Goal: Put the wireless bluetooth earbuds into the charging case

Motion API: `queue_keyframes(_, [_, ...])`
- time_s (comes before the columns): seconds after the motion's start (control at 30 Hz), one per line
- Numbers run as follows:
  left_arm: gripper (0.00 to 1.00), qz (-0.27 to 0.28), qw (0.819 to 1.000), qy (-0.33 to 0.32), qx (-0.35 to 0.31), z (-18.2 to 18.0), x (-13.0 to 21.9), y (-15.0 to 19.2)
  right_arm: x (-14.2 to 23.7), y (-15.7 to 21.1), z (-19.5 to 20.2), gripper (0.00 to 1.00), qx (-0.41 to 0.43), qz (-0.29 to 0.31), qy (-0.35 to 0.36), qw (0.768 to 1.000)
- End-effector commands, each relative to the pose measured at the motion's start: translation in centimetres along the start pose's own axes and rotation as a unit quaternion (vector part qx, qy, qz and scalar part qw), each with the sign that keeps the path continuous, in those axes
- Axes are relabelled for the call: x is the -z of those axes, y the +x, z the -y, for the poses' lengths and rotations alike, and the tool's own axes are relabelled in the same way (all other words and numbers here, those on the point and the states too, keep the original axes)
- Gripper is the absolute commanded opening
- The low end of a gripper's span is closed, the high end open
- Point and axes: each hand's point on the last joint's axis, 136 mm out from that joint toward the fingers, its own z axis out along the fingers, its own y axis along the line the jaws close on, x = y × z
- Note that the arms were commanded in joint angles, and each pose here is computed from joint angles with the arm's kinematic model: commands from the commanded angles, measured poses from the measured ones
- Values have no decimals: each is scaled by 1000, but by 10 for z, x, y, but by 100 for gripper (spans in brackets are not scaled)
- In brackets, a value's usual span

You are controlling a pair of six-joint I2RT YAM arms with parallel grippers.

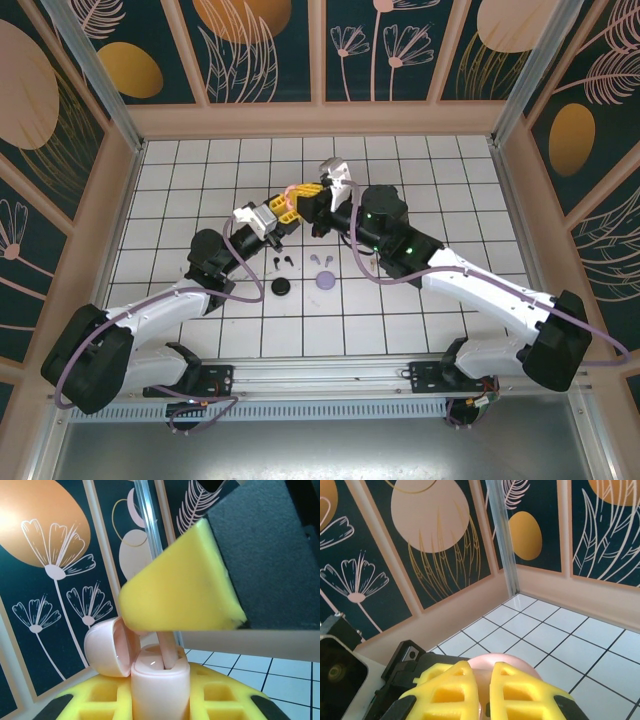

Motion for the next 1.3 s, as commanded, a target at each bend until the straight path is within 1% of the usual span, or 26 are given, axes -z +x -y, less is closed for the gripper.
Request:
queue_keyframes(0.0, [0,60,998,17,-16,4,-4,-42,-6,38,-6,7,20,-66,-31,997])
queue_keyframes(0.17, [0,57,998,15,-16,3,-5,-40,-9,52,-15,7,38,-99,-43,993])
queue_keyframes(0.27, [0,55,998,14,-14,3,-6,-38,-9,55,-15,8,40,-103,-39,993])
queue_keyframes(0.4, [0,50,999,13,-12,2,-6,-35,-10,48,-9,15,36,-97,-20,994])
queue_keyframes(0.43, [0,49,999,12,-11,2,-6,-33,-10,45,-7,19,32,-93,-13,995])
queue_keyframes(0.5, [0,46,999,12,-8,2,-6,-31,-9,35,-3,31,23,-84,5,996])
queue_keyframes(0.57, [0,47,999,7,-6,1,-6,-30,-8,24,0,39,14,-76,18,997])
queue_keyframes(0.63, [0,46,999,3,-2,0,-5,-27,-4,11,2,49,4,-67,29,997])
queue_keyframes(0.73, [0,48,999,1,3,0,-3,-25,5,-9,0,59,-10,-52,28,998])
queue_keyframes(0.83, [0,50,999,-1,7,0,-3,-23,16,-27,3,65,-25,-35,39,998])
queue_keyframes(0.97, [0,49,999,-3,11,-1,-3,-21,36,-50,17,68,-56,-6,64,996])
queue_keyframes(1.1, [0,49,999,-4,12,-1,-2,-19,57,-62,38,69,-88,13,93,992])
queue_keyframes(1.17, [0,48,999,-4,13,-1,-2,-18,67,-61,52,69,-109,15,113,988])
queue_keyframes(1.27, [0,48,999,-5,14,0,0,-16,76,-43,77,69,-137,-2,155,978])
